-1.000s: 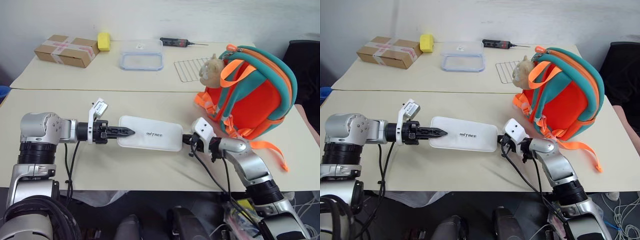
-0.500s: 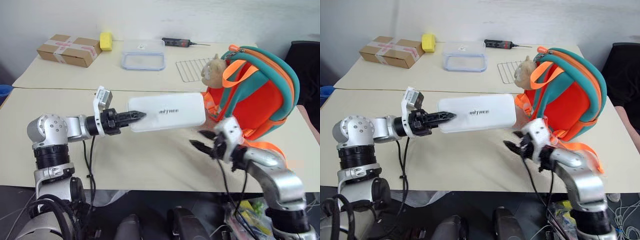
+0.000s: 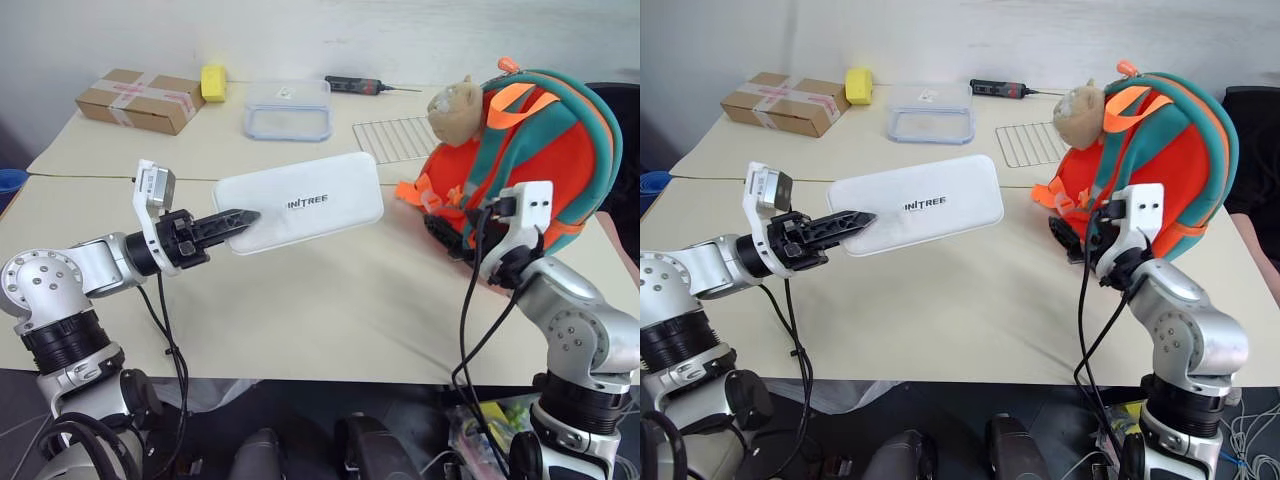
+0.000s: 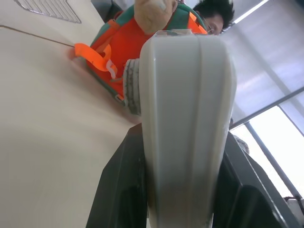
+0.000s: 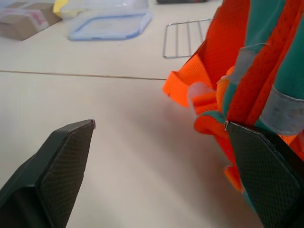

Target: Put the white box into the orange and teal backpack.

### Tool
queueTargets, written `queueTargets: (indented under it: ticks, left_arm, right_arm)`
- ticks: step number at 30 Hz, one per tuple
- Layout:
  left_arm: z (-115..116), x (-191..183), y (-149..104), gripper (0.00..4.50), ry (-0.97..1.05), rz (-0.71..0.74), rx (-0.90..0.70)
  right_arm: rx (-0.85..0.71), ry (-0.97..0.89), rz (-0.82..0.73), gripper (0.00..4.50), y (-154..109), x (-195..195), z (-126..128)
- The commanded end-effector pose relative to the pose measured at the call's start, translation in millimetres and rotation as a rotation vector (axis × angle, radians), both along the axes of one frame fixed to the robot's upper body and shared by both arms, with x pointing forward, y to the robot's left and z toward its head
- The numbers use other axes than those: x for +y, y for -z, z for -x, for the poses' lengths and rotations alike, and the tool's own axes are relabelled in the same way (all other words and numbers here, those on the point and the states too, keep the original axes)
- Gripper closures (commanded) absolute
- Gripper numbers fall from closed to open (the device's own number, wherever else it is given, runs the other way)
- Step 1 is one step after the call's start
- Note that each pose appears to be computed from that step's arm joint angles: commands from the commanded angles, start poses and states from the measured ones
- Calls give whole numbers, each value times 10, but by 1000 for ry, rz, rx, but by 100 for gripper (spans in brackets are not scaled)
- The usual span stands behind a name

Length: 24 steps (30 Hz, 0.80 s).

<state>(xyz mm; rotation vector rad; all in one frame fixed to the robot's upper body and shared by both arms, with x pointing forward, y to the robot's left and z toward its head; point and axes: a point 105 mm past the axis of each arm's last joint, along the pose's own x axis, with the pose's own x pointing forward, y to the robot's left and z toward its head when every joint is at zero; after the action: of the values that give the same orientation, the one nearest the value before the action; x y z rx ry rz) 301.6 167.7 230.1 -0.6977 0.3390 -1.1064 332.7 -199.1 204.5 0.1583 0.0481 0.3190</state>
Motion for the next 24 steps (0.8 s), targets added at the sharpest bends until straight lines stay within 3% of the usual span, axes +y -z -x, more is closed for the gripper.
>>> queueTargets:
  ticks: [1, 7, 11, 17, 24]
  left_arm:
    - [-2, 84, -161, 326, -49, -16, -84]
    - [-19, 110, -184, 326, -69, -34, -99]
    - [-40, 103, -165, 326, -78, -37, -99]
    - [-95, 46, -213, 326, -70, -42, -129]
    - [-142, 145, -248, 326, -125, -53, -149]
  right_arm:
    - [-46, -61, 57, 0, -191, -69, 298]
    - [-39, -31, 94, 0, -232, -249, 421]
    - [-83, 48, 16, 0, -341, -346, 212]
    - [-65, 8, -185, 0, -328, -103, -263]
    - [-89, -24, -183, 0, -310, 197, -575]
